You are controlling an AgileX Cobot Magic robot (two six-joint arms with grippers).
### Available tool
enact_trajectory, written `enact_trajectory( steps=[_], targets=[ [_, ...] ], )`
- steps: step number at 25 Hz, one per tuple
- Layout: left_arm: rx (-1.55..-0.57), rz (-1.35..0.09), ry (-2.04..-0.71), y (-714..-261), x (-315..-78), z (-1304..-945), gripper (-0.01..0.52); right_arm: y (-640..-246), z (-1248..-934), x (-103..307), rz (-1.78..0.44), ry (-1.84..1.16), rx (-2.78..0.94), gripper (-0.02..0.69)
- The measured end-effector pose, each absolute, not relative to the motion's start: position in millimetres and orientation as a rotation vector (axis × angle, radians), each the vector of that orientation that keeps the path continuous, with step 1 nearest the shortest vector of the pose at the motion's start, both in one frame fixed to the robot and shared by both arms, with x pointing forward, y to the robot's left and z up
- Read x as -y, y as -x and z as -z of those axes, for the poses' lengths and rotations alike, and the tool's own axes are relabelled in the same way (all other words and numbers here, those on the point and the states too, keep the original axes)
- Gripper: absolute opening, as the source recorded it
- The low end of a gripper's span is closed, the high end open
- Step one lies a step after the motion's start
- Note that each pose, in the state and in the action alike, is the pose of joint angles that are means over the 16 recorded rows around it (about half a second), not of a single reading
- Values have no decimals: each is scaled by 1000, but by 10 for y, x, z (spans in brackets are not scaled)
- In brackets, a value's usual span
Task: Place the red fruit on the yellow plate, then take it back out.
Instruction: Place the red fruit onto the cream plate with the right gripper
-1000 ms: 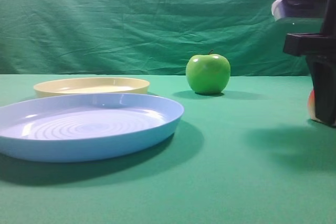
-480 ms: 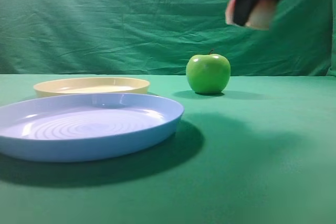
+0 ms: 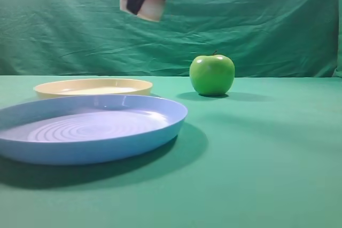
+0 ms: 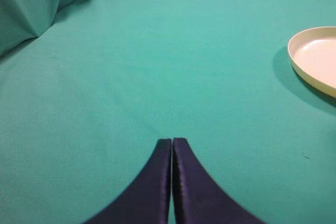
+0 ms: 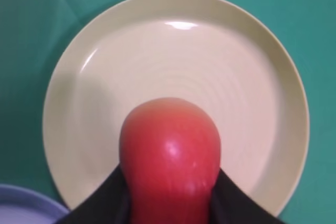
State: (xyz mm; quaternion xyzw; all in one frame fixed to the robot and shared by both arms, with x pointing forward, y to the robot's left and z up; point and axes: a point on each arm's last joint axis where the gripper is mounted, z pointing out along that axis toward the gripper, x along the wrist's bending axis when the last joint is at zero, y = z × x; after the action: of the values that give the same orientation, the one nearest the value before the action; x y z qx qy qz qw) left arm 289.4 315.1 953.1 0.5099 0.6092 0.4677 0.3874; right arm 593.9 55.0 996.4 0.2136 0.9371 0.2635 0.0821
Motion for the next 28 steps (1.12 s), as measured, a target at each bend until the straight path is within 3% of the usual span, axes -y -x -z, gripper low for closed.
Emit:
enact_trajectory(
  steps=[5,11,16,20,24,28],
  targets=[
    [-1550,-1190,-1298,-2894,-3151,-9531,0,-6025,-9634,-724,-794,-626,-2798,230],
    [-1550,-1190,-1298,-2894,-3151,-9531,0,-6074,-9408,-806,-804,-625,-2785,382],
    [-1550,-1190,-1298,-2894,-3151,-9531,0,-6089,-9403,-817,-814,-627,-2772,521],
    [-1550,-1190,-1298,-2894,-3151,-9531,0,-6106,-9580,-787,-831,-650,-2757,606],
    [-1550,-1190,-1298,-2894,-3151,-9531,0,-6106,-9906,-701,-843,-693,-2748,574],
    [-1550,-1190,-1298,-2894,-3151,-9531,0,-6067,-10304,-549,-836,-754,-2752,439]
  ],
)
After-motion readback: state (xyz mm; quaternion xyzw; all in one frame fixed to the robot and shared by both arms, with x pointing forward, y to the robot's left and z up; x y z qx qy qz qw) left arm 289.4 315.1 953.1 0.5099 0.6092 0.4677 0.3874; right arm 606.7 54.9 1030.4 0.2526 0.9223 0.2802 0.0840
